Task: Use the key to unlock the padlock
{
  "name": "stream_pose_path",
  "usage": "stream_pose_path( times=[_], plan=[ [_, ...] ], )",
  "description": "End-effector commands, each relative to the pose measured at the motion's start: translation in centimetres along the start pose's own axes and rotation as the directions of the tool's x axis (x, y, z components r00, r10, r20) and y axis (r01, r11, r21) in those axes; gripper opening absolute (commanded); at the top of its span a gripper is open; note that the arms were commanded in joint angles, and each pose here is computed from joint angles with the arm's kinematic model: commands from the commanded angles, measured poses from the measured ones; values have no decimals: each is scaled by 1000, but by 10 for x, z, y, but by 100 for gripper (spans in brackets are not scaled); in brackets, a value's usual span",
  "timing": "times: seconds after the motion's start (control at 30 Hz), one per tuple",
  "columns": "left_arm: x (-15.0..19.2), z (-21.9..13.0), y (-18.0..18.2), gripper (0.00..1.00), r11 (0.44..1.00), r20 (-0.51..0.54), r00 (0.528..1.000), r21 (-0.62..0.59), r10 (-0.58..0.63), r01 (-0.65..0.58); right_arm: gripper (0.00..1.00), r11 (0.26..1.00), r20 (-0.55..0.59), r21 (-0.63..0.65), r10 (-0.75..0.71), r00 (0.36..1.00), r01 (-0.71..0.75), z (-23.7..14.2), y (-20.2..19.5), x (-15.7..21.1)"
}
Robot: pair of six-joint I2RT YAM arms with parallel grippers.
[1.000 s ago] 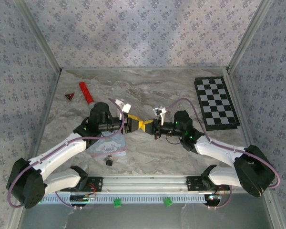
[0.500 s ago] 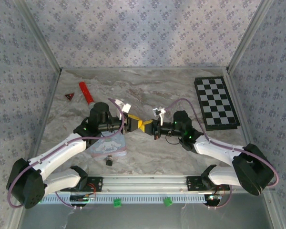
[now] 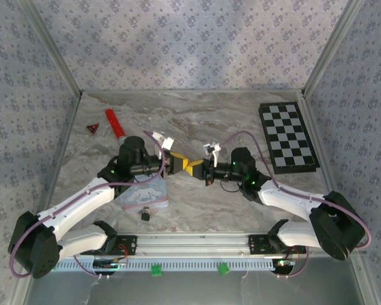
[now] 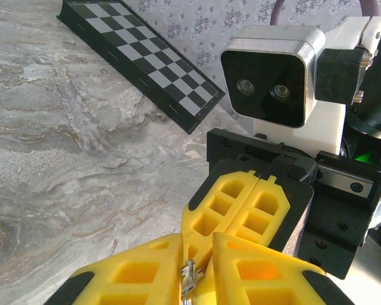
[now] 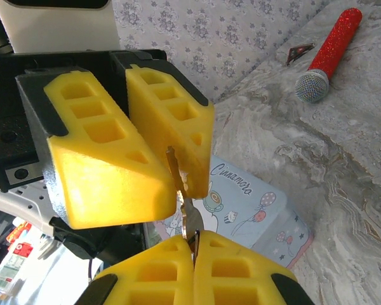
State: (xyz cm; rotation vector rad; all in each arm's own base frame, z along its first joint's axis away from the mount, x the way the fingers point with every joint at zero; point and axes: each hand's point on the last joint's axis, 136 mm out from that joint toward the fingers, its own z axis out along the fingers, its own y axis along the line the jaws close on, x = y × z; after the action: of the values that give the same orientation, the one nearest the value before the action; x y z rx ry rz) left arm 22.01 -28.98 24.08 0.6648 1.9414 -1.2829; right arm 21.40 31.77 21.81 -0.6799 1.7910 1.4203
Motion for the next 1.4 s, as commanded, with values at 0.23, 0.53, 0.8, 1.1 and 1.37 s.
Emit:
stream_pose_path(
  times=[0.23,0.53,0.8,1.1,1.37],
  plan=[
    [-23,-7,-18,12,998,54,997,35,50,-52,0,1000,16,3,14,1000,-14,2,-4,-4],
    [-24,-7,-18,6,998,58,997,32,51,-53,0,1000,29,2,28,999,-28,0,-7,-7],
    [-26,-7,-19,1,998,62,997,32,44,-46,0,998,28,18,58,998,-59,0,-15,-9],
    [-30,-6,-11,0,1000,77,997,-11,29,-28,1,996,39,36,81,996,-83,-1,-23,-12],
    [-40,-6,14,0,989,130,991,-139,-36,54,19,995,45,48,90,995,-92,-1,-28,-14]
  ],
)
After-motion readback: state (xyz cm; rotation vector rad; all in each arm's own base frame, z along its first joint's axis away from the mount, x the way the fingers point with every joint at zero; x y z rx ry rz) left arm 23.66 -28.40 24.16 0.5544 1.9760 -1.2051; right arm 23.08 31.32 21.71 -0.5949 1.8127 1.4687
